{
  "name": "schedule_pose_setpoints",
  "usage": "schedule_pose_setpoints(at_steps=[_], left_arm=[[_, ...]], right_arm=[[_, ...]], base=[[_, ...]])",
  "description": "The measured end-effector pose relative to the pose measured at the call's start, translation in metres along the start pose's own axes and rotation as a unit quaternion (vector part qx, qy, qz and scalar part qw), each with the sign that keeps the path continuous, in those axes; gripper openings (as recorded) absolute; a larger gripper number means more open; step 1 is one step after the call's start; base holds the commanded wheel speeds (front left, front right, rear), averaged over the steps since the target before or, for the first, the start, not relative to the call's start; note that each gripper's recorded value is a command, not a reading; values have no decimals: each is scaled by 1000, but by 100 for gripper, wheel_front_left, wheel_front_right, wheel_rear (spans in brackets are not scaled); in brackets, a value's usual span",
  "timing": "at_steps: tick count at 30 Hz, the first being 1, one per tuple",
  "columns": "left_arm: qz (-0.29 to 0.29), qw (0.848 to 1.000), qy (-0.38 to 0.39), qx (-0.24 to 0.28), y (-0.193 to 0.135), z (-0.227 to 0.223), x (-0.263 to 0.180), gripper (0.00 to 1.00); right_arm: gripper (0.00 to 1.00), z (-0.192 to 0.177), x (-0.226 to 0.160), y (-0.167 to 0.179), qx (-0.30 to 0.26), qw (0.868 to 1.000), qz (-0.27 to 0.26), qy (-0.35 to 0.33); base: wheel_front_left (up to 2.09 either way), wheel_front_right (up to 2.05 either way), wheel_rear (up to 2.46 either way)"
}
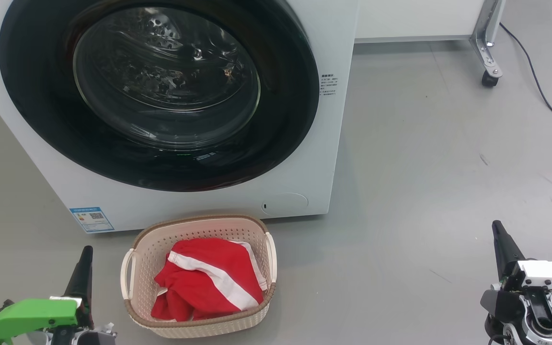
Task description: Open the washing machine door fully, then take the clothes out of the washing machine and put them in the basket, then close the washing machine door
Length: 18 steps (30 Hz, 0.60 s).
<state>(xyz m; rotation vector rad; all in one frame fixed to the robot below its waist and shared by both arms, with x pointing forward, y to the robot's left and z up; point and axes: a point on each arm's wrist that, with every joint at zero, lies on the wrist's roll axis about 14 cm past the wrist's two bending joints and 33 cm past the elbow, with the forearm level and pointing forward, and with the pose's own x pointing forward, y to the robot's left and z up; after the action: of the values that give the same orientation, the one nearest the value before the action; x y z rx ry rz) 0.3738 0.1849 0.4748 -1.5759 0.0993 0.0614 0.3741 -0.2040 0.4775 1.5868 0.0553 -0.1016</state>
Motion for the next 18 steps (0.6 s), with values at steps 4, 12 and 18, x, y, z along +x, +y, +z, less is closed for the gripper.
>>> schedule_pose_setpoints(at_steps=[4,12,18], left_arm=[[0,1000,0,0,0,0,0,0],[0,1000,0,0,0,0,0,0],[0,1000,1,0,0,0,0,0]], right_arm=[[0,0,0,0,0,1000,0,0],[0,0,0,0,0,1000,0,0],[0,0,0,0,1,1000,0,-1]], base=[[0,0,0],[0,0,0],[0,0,0]])
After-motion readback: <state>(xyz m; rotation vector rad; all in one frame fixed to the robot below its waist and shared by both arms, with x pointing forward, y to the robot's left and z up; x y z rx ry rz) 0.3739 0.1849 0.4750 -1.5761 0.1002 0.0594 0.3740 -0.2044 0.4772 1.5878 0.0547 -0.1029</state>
